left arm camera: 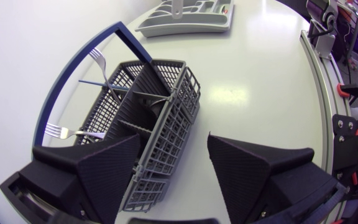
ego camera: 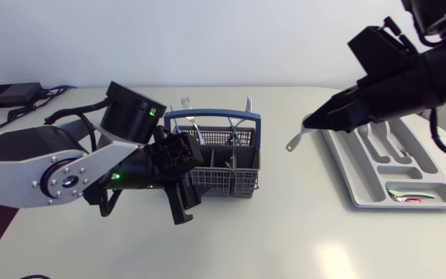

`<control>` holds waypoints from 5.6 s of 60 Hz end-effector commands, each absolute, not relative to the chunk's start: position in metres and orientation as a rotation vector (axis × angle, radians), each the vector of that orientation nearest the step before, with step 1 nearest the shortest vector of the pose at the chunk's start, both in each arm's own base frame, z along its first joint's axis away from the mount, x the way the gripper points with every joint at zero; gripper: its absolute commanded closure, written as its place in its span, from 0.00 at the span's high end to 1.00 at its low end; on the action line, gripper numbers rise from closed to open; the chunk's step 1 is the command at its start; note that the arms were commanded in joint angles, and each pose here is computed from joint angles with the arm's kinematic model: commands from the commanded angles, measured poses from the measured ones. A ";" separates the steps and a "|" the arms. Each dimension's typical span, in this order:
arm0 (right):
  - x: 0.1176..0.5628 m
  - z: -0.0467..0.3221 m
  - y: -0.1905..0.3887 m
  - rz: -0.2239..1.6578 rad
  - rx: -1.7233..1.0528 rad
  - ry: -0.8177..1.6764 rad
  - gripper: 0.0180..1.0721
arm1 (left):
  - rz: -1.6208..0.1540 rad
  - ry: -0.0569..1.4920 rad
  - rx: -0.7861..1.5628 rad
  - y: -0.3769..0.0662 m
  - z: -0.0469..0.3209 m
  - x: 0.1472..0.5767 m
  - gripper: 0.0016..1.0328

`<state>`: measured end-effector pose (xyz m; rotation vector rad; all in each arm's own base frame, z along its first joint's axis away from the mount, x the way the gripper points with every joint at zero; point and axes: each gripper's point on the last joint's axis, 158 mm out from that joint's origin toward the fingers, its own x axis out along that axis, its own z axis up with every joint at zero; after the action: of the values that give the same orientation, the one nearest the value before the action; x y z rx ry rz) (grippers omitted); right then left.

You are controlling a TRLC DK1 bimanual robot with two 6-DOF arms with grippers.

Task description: Sort the cutlery from the basket into the organizer compartments.

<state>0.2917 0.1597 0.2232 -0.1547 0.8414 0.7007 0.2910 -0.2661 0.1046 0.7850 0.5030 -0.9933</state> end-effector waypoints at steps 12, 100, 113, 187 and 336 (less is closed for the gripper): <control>0.286 0.187 0.069 0.470 -0.192 0.893 0.05 | -0.981 0.419 0.902 -0.277 0.126 0.300 0.72; 0.289 0.008 -0.177 -0.193 -0.365 1.167 0.51 | -0.988 0.360 1.134 -0.290 0.110 0.315 0.72; 0.287 0.010 -0.173 -0.164 -0.363 1.153 0.96 | -0.975 0.275 1.228 -0.299 0.125 0.331 0.49; 0.300 0.065 -0.122 -0.055 -0.330 0.935 0.96 | -1.166 0.163 1.689 -0.302 0.086 0.356 0.24; 0.297 0.103 -0.073 0.048 -0.409 0.783 0.96 | -1.026 0.051 1.375 -0.305 0.205 0.331 0.03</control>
<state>0.3040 -0.0879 0.1054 -0.4210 0.7855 0.0173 0.3397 -0.3067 0.1896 1.4402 0.0600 -1.0585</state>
